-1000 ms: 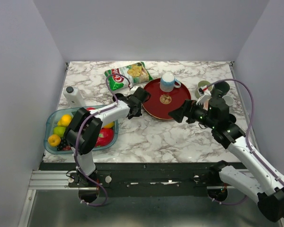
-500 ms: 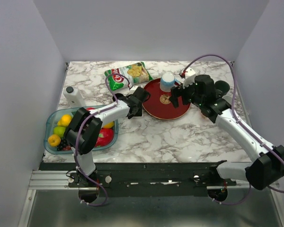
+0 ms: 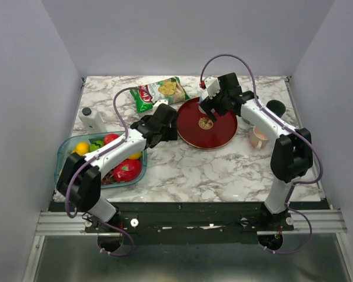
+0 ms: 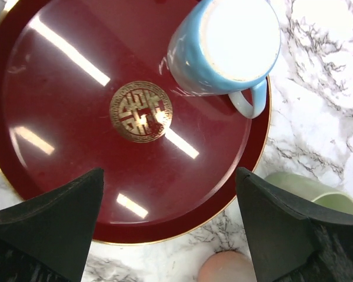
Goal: Turn the mug right side up
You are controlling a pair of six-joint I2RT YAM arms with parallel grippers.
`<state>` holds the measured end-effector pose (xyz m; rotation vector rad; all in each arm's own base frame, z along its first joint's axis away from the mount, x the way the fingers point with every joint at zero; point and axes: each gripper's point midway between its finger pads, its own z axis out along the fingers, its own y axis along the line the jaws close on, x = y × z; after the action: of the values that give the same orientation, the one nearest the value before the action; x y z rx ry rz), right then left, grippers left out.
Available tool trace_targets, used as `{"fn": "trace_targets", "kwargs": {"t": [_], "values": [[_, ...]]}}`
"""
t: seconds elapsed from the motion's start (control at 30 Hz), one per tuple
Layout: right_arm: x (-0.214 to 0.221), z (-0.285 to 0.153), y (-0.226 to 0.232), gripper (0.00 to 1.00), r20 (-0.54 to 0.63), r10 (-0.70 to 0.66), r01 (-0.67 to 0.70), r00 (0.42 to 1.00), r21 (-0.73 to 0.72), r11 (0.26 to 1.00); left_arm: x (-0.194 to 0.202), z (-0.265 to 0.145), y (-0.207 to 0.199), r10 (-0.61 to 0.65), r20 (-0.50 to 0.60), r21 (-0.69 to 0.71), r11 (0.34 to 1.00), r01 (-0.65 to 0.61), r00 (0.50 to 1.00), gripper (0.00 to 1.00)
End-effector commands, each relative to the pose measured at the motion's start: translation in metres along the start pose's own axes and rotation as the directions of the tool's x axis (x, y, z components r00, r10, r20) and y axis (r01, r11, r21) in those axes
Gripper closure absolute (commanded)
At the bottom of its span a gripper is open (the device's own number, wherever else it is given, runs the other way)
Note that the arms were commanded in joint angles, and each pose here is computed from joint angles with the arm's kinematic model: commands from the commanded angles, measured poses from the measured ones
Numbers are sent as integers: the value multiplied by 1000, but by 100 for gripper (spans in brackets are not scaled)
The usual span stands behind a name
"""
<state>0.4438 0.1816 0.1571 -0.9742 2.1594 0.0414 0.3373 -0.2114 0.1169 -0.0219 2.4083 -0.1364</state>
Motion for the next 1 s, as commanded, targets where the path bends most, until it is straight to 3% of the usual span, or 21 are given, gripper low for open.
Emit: {"fn": "trace_targets", "kwargs": {"t": [0.0, 0.2, 0.3, 0.4, 0.43, 0.5, 0.63, 0.67, 0.77, 0.97], "values": [[15, 8, -16, 3, -86, -4, 3, 996, -13, 1000, -12, -32, -4, -4, 47, 86, 996, 0, 999, 15], [-2, 2, -33, 3, -20, 105, -104, 994, 24, 994, -49, -56, -34, -12, 132, 235, 972, -19, 991, 6], [-8, -5, -48, 4, 37, 259, -261, 965, 58, 964, -69, -59, -51, -13, 169, 279, 960, -35, 986, 5], [-18, -7, -69, 12, 107, 471, -477, 876, 40, 878, -83, -55, -63, -6, 169, 288, 957, -43, 986, 5], [-23, -7, -73, 15, 122, 559, -566, 820, 32, 823, -83, -54, -66, -2, 163, 293, 955, -47, 987, 5], [-30, 2, -86, 21, 138, 623, -632, 770, 28, 775, -84, -53, -73, 0, 158, 310, 949, -50, 987, 5], [-39, 27, -96, 38, 131, 787, -792, 603, -22, 610, -78, -50, -78, 5, 140, 321, 946, -50, 990, 5], [-41, 30, -99, 49, 125, 813, -815, 568, -47, 577, -76, -49, -78, 7, 134, 321, 946, -50, 991, 5], [-47, 45, -101, 62, 85, 874, -867, 478, -115, 485, -70, -47, -76, 12, 122, 320, 946, -51, 993, 5], [-36, 72, -102, 72, 24, 928, -921, 373, -115, 373, -62, -43, -76, 20, 104, 321, 946, -52, 994, 5]]}}
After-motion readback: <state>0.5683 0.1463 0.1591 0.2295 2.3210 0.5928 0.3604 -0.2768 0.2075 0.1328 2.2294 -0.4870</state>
